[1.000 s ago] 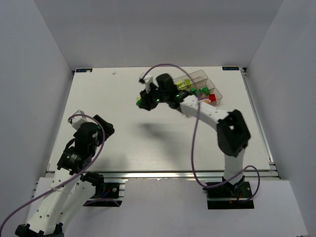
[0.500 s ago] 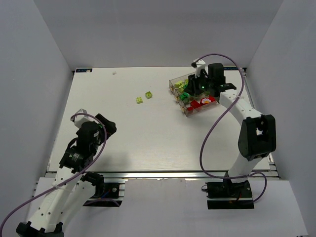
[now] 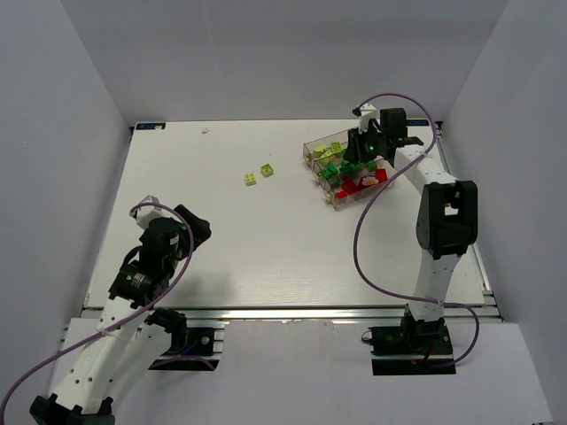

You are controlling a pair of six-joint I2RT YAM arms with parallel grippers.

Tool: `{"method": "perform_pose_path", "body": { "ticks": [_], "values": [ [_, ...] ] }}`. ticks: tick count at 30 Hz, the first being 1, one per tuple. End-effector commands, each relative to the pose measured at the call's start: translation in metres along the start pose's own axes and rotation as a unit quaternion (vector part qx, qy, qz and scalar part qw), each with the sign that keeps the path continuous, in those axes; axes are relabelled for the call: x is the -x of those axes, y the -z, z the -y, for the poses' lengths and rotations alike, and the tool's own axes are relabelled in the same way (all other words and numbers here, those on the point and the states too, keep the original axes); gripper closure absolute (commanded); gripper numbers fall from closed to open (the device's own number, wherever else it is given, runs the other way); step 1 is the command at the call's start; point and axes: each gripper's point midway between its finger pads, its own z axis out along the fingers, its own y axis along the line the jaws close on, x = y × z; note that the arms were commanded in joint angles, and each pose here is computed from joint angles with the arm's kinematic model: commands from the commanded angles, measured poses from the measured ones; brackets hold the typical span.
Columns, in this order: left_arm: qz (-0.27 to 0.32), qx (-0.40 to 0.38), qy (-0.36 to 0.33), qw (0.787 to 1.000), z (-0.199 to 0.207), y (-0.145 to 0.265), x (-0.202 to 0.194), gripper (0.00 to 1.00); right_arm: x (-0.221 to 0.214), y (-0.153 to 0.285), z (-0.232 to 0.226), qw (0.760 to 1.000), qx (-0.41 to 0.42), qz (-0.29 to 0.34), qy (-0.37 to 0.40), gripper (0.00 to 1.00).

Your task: Sort the legos into containers by color

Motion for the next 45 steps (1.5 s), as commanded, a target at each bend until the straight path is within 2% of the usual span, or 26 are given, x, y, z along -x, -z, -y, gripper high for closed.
{"method": "perform_pose_path", "body": {
  "ticks": [1, 5, 10, 13, 14, 20, 25, 29, 31, 34, 35, 37, 40, 45],
  "values": [
    [-0.008, -0.005, 0.002, 1.000, 0.000, -0.002, -0.006, 0.02, 0.015, -0.004, 0.011, 1.000, -0.009, 0.015, 0.019, 0.85],
    [-0.011, -0.002, 0.001, 1.000, -0.001, -0.004, -0.008, 0.02, 0.013, -0.011, 0.017, 1.000, -0.014, 0.015, 0.023, 0.71],
    [-0.017, 0.002, -0.001, 1.000, -0.002, -0.007, -0.011, 0.02, 0.015, -0.021, 0.023, 0.999, -0.017, 0.016, 0.029, 0.59],
    [-0.019, 0.004, -0.005, 1.000, -0.003, -0.009, -0.012, 0.02, 0.014, -0.024, 0.025, 0.999, -0.019, 0.015, 0.031, 0.45],
    [-0.019, 0.004, -0.006, 1.000, -0.002, -0.009, -0.012, 0.02, 0.014, -0.024, 0.025, 0.999, -0.019, 0.014, 0.032, 0.36],
    [-0.031, 0.020, -0.042, 0.998, -0.001, -0.017, -0.011, 0.02, 0.020, -0.016, 0.020, 0.999, 0.002, 0.021, 0.041, 0.11],
    [-0.047, 0.070, -0.109, 0.991, 0.000, -0.025, 0.004, 0.02, 0.048, 0.024, -0.007, 0.991, 0.052, 0.063, 0.110, 0.11],
    [-0.076, 0.127, -0.152, 0.977, -0.009, -0.039, 0.009, 0.02, 0.057, 0.065, -0.050, 0.973, 0.140, 0.113, 0.147, 0.11],
    [-0.100, 0.158, -0.161, 0.969, -0.020, -0.051, 0.007, 0.02, 0.057, 0.083, -0.068, 0.966, 0.170, 0.125, 0.151, 0.18],
    [-0.126, 0.191, -0.133, 0.964, -0.036, -0.066, 0.001, 0.02, 0.050, 0.099, -0.086, 0.962, 0.195, 0.128, 0.142, 0.33],
    [-0.132, 0.196, -0.119, 0.964, -0.041, -0.070, -0.002, 0.02, 0.048, 0.103, -0.092, 0.960, 0.206, 0.129, 0.138, 0.50],
    [-0.126, 0.219, -0.070, 0.965, -0.054, -0.080, 0.001, 0.02, 0.048, 0.115, -0.102, 0.957, 0.218, 0.135, 0.134, 0.68],
    [-0.131, 0.242, -0.018, 0.961, -0.067, -0.094, -0.002, 0.02, 0.041, 0.124, -0.111, 0.957, 0.220, 0.138, 0.128, 0.71],
    [-0.138, 0.292, 0.021, 0.946, -0.083, -0.113, -0.005, 0.04, 0.033, 0.132, -0.117, 0.958, 0.217, 0.144, 0.116, 0.65]
  ]
}}
